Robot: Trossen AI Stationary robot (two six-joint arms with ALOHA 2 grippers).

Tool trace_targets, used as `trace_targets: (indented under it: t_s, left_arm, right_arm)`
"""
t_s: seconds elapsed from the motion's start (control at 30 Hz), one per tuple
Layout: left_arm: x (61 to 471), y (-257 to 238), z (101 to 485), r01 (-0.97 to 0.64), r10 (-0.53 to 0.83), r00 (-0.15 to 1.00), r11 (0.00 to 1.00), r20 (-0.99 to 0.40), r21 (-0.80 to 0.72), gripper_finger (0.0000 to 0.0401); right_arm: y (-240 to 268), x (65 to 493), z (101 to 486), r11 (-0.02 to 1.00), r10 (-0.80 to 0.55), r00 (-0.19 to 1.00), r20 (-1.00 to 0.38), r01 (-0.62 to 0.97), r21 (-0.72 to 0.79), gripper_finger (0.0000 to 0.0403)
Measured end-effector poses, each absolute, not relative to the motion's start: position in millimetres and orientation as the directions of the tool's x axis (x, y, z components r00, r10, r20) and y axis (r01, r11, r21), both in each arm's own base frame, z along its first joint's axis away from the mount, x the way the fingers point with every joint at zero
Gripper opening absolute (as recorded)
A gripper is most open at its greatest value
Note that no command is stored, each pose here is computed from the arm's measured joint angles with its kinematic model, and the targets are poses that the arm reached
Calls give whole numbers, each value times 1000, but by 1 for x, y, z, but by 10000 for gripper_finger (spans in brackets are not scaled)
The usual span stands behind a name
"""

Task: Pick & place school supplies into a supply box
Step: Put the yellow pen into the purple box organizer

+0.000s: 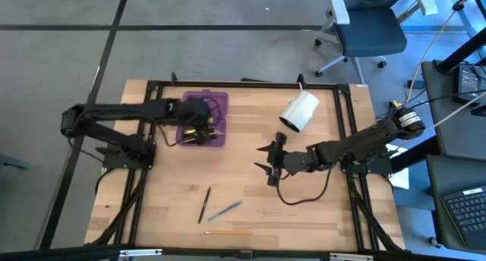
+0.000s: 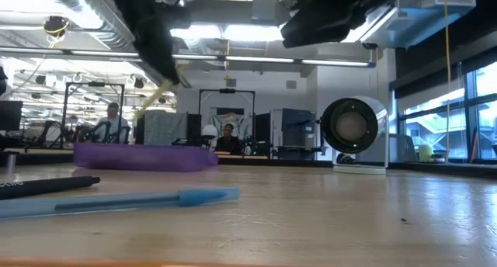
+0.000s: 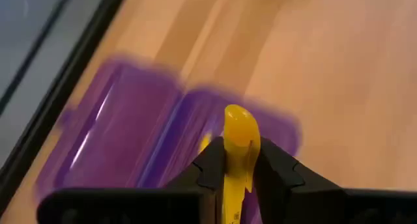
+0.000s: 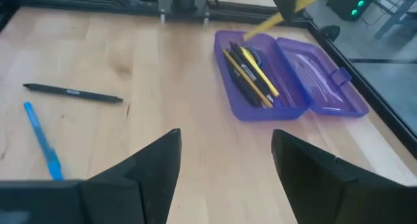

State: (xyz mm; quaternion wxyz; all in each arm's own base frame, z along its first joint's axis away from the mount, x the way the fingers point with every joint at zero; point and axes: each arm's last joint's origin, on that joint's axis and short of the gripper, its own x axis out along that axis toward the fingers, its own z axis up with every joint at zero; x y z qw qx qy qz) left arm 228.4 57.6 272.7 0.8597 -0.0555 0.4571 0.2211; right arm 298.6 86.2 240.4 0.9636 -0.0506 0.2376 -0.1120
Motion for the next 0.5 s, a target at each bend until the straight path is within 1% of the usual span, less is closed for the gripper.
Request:
trace_targets:
  t_s: [0.13, 0.27, 0.4, 0.5]
  left_arm:
    - [230, 70, 276, -444, 276, 282, 886, -919, 130, 45]
    - [245, 84, 265, -415, 197, 169, 903, -966, 112, 46]
    - [260, 95, 243, -362, 123, 39, 927, -992, 101, 46]
    - [270, 100, 229, -334, 108, -9, 937, -994, 105, 48]
  right_arm:
    - [85, 299, 240, 969, -245, 858, -452, 196, -153, 242]
    - [86, 299, 240, 977, -211, 862, -461, 179, -114, 242]
    - [87, 298, 238, 988, -151, 862, -485, 146, -48, 242]
    - [88, 298, 237, 991, -122, 855, -503, 135, -12, 242]
